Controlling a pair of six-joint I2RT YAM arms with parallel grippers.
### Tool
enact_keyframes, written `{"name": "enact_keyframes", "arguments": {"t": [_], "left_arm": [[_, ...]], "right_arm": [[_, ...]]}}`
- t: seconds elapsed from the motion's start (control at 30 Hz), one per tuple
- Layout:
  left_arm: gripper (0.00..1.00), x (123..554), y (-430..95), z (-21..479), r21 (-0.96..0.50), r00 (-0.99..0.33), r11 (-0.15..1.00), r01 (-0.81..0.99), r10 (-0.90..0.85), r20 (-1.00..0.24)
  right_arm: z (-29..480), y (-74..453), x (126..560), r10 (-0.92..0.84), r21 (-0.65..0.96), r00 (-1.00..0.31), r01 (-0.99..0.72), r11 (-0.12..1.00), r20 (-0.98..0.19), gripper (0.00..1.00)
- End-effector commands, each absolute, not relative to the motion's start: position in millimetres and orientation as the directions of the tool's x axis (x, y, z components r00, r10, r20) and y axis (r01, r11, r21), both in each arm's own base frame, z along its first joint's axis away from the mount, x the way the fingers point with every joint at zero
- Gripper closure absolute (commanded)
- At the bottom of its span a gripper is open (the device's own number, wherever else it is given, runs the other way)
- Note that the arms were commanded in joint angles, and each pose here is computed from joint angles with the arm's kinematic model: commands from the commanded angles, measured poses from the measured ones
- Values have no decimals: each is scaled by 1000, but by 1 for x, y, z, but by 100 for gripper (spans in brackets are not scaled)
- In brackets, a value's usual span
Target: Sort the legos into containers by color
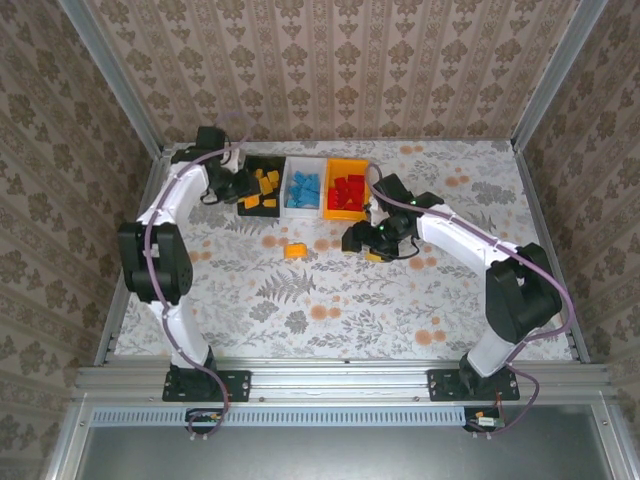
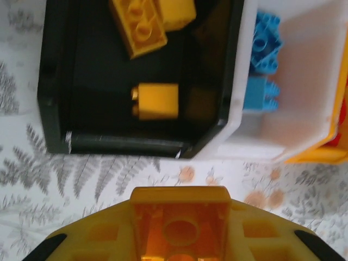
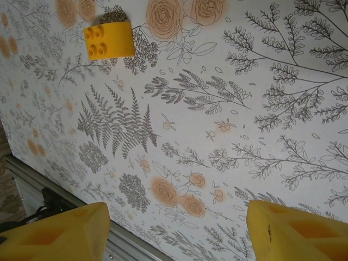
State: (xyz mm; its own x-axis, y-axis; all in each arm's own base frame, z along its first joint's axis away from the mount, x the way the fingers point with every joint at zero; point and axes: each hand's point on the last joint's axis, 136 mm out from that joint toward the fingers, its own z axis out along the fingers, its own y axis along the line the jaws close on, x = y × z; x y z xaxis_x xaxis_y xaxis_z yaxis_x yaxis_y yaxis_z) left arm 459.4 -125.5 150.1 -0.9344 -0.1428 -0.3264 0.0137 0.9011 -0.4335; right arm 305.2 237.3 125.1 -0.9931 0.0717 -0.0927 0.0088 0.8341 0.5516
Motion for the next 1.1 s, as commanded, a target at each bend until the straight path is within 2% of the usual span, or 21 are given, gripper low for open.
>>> {"name": "enact_keyframes", "arguments": {"t": [0.0, 0.1, 0.13, 0.23, 0.33, 0.57, 0.7, 0.83, 1.07], "left_arm": [[72, 476, -130, 141, -446, -946, 895, -24, -165, -279], [70, 499, -133, 139, -435, -946, 900, -7, -148, -290], [66, 506, -134, 137, -433, -946, 902, 3, -139, -294], [44, 522, -131, 129, -417, -943, 909, -2, -140, -301], [32, 529, -125, 129, -416, -939, 909, -17, -157, -307], [25, 507, -117, 151, -389, -928, 920, 55, -96, -359], [22, 465, -137, 160, -304, -892, 909, 283, 134, -431], [20, 402, -164, 137, -153, -766, 795, 587, 484, -423], [18, 340, -213, 114, -10, -406, 454, 891, 786, -467]], "right_arm": [[142, 229, 297, 75, 540, -988, -10, 842, -135, 31], [146, 222, 290, 83, 524, -985, -8, 852, -150, 30], [147, 219, 287, 90, 523, -984, -3, 852, -152, 30], [148, 214, 280, 111, 524, -982, 14, 852, -155, 28], [149, 210, 275, 118, 520, -980, 18, 854, -160, 26], [145, 217, 284, 85, 526, -985, -6, 851, -148, 25], [143, 224, 296, 54, 528, -987, -34, 849, -151, 25], [143, 218, 310, 61, 530, -984, -38, 847, -167, 25], [148, 199, 319, 97, 535, -980, -12, 845, -174, 25]]}}
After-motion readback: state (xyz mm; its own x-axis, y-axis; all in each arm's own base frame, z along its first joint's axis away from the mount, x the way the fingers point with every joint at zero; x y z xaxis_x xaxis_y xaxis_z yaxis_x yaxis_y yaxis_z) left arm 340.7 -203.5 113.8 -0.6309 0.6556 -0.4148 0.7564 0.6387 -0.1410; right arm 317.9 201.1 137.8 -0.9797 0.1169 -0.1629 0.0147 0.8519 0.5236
